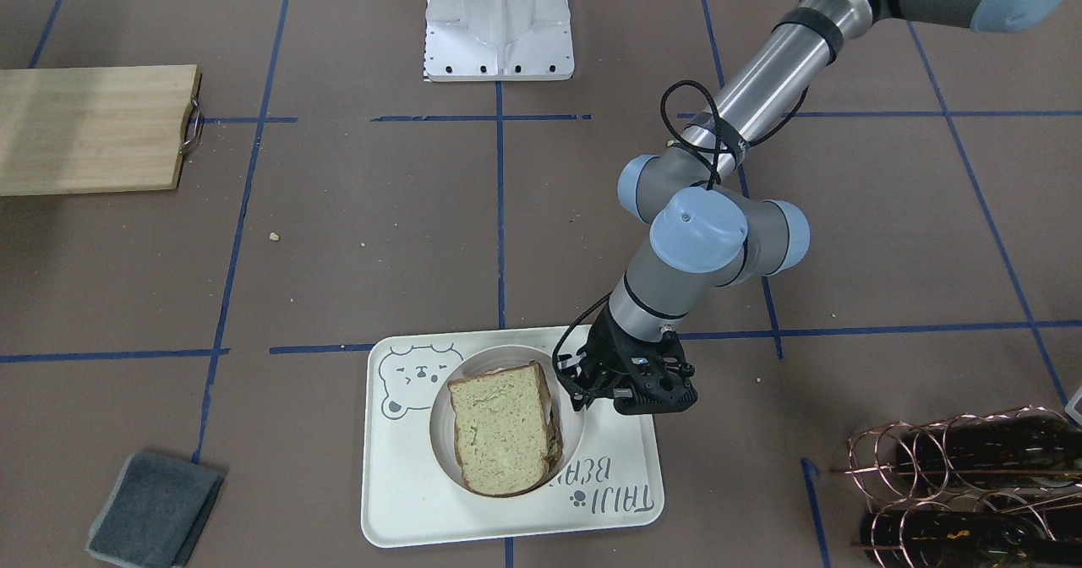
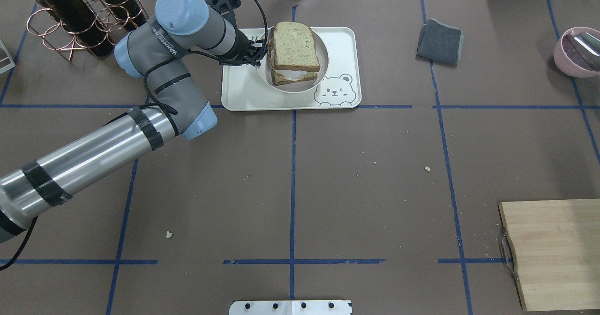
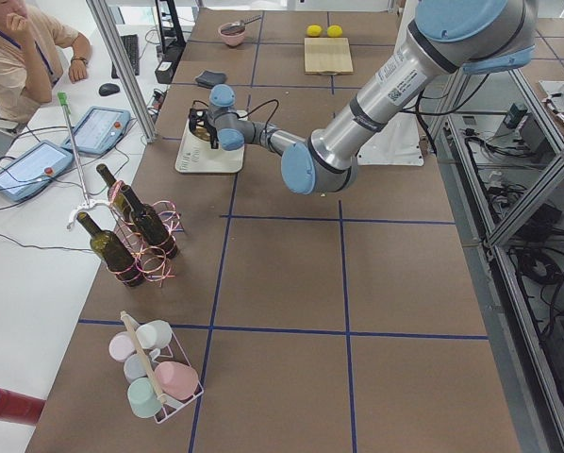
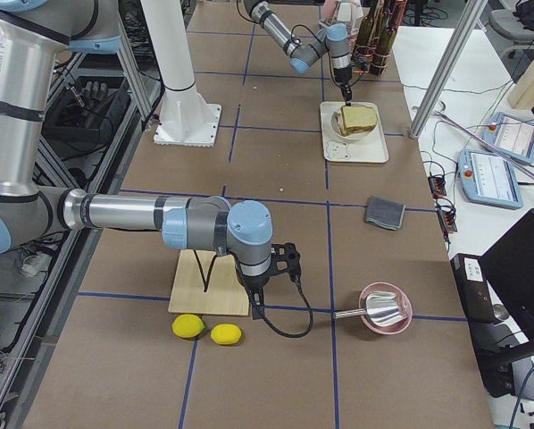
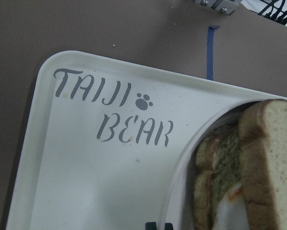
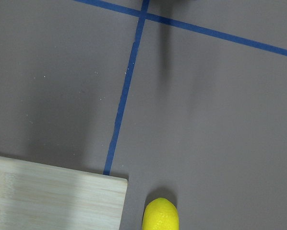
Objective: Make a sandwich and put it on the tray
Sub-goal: 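Release the plate on the tray and withdraw the left arm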
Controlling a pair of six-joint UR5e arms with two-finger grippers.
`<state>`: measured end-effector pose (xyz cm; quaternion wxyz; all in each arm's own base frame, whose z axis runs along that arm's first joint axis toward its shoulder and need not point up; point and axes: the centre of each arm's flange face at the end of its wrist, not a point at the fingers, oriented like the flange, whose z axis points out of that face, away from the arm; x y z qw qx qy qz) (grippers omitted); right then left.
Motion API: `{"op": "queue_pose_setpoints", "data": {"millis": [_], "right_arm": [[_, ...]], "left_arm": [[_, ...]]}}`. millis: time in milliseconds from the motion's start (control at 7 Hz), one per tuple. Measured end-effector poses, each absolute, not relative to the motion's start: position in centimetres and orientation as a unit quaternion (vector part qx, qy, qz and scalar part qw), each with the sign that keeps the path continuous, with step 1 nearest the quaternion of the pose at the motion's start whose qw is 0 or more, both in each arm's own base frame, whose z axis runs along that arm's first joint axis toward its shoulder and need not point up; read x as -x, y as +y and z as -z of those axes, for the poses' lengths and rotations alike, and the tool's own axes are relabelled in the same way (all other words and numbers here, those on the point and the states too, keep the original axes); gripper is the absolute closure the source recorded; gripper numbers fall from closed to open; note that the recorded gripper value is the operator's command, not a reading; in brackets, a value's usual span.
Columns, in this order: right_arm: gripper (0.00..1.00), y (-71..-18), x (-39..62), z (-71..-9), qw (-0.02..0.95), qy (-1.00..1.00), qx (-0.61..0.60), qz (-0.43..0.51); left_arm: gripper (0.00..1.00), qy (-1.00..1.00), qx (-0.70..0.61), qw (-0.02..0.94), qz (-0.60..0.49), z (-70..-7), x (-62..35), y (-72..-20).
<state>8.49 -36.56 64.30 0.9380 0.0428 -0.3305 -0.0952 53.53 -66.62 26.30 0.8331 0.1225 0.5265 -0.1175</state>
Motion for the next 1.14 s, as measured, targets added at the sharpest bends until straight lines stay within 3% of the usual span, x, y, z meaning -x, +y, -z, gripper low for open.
{"op": "queue_pose_setpoints", "data": {"millis": [143,714,1143], "right_arm": [[0.00,-36.5,-8.5,-64.3,0.938,-0.331,-0.042,0.095],[0.00,-36.5,-8.5,-64.4,0.938,-0.331,-0.042,0.095],[0.00,-36.5,-8.5,-64.5,0.938,-0.330,-0.041,0.094]], "left_arm": [[0.01,0.526,-0.126,0.833,0.118,-27.1,-54.0,-66.9],[0.00,0.540,-0.171,0.821,0.074,-25.1,-51.2,-67.4],[0.00,0.512,-0.160,0.844,0.007,-24.6,-41.3,-62.4]]}}
